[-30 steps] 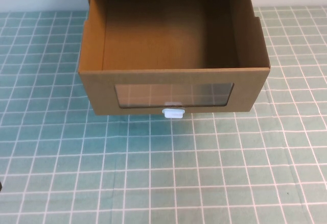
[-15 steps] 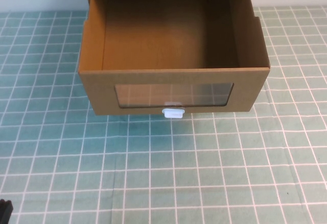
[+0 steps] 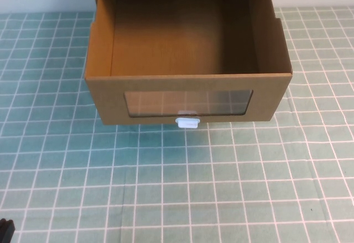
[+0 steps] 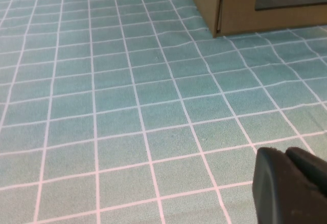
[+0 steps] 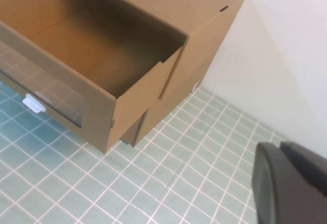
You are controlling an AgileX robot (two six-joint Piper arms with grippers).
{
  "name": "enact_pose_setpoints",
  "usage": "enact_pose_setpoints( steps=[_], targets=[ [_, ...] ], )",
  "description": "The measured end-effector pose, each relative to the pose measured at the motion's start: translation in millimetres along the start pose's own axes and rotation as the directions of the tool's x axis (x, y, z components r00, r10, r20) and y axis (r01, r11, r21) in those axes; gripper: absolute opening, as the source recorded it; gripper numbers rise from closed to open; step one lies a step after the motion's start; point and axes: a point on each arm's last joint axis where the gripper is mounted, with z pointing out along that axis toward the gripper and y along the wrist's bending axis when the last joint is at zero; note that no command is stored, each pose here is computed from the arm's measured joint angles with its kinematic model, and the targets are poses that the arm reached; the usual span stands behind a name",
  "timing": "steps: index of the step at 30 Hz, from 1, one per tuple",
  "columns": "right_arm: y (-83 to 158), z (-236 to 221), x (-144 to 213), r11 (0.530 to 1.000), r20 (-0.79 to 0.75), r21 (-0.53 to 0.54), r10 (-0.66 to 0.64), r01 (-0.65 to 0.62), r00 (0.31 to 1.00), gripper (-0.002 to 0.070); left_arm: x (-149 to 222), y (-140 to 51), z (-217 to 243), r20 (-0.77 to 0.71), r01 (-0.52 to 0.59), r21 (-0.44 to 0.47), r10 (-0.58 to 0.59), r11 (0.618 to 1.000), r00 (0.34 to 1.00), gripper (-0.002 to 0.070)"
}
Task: Open the shoe box
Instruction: 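Pull the top drawer of the cardboard box fully open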
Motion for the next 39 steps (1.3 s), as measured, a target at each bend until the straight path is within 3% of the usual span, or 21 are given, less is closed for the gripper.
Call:
enact_pose_setpoints(
  steps=[12, 17, 21, 26, 31, 39],
  targets=[
    [0, 0, 0, 1.0, 0.0, 0.003, 0.001, -0.001, 1.0, -0.0013, 0, 0.0, 0, 0.0, 0.0, 0.0, 0.0, 1.0, 1.0, -0.0005],
    [-7, -15, 5, 0.996, 0.029, 0.08, 0.039, -0.041, 0.999, -0.0013, 0, 0.1, 0, 0.0, -0.003, -0.001, 0.003, 1.0, 1.0, -0.0005],
    [-6, -37, 7, 0.972, 0.122, 0.132, 0.18, -0.196, 0.976, -0.0014, 0, 0.1, 0, -0.002, -0.004, -0.002, 0.004, 1.0, 1.0, -0.0005],
    [22, -46, 9, 0.924, 0.27, 0.142, 0.308, -0.354, 0.912, -0.0013, 0, 0.1, 0, -0.002, -0.004, -0.002, 0.004, 1.0, 1.0, -0.0005],
    [50, -16, 35, 0.878, 0.404, 0.224, 0.311, -0.423, 0.86, -0.0013, 0, 0.1, 0, -0.002, -0.004, -0.002, 0.004, 1.0, 1.0, -0.0005],
    [70, 36, 112, 0.835, 0.488, 0.35, 0.223, -0.424, 0.844, -0.0013, 0, 0.1, 0, -0.002, -0.004, -0.002, 0.004, 1.0, 1.0, -0.0005]
  ],
)
